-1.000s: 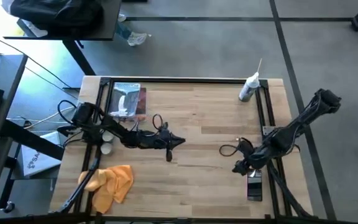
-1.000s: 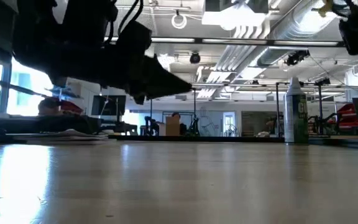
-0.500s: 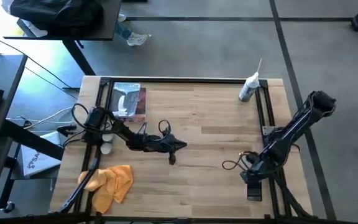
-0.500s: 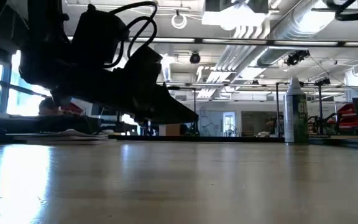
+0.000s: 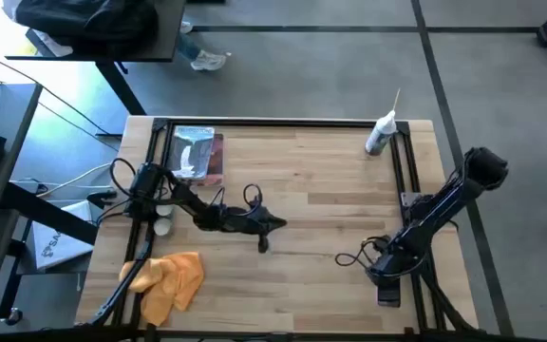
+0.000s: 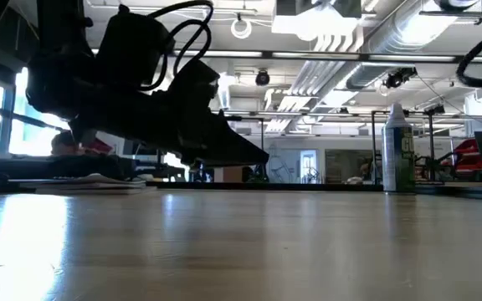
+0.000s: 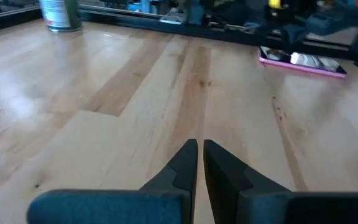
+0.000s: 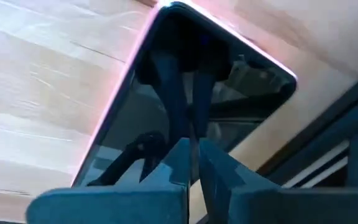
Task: Apply microfiber cloth
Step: Spray the cellphone on the front and back using the spray bottle
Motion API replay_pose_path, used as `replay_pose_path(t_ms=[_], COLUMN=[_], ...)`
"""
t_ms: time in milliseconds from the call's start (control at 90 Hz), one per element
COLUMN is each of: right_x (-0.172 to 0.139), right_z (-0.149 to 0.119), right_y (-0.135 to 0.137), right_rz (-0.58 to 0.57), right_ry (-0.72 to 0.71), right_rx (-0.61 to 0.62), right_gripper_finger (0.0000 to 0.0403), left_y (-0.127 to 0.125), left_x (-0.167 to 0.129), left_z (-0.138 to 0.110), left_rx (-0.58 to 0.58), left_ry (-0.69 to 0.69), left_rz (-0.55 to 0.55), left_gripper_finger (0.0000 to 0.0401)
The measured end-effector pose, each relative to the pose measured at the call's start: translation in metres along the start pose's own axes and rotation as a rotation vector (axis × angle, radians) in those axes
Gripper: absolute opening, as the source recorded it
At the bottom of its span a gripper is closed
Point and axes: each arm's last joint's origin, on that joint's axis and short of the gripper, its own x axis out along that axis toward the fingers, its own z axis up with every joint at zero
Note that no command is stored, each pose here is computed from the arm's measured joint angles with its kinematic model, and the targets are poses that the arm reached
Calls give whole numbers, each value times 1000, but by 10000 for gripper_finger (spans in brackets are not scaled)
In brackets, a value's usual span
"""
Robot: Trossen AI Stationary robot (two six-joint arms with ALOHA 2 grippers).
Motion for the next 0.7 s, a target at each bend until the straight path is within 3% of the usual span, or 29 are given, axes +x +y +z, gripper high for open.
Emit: replay_pose_path(t_ms=[78,178,400,578,700], right_x=[-4,-17,-42,-90,-115], right_z=[9,24,55,49,40], right_y=[9,23,38,67,73], right_rz=[83,193,227,303,200], right_ry=[-44,-207,-457,-693,-794], right_rx=[-14,-46,-197,-505,-730], right_gripper_finger=[0,0,0,0,0], left_y=[-1,-1,-2,-5,-12], left_x=[0,0,0,-1,1], left_z=[0,0,0,-1,3], left_rx=[5,4,13,-7,44], left_ry=[0,0,7,14,-1], left_rz=[-4,-2,-49,-86,-116], left_gripper_finger=[10,10,10,10,10])
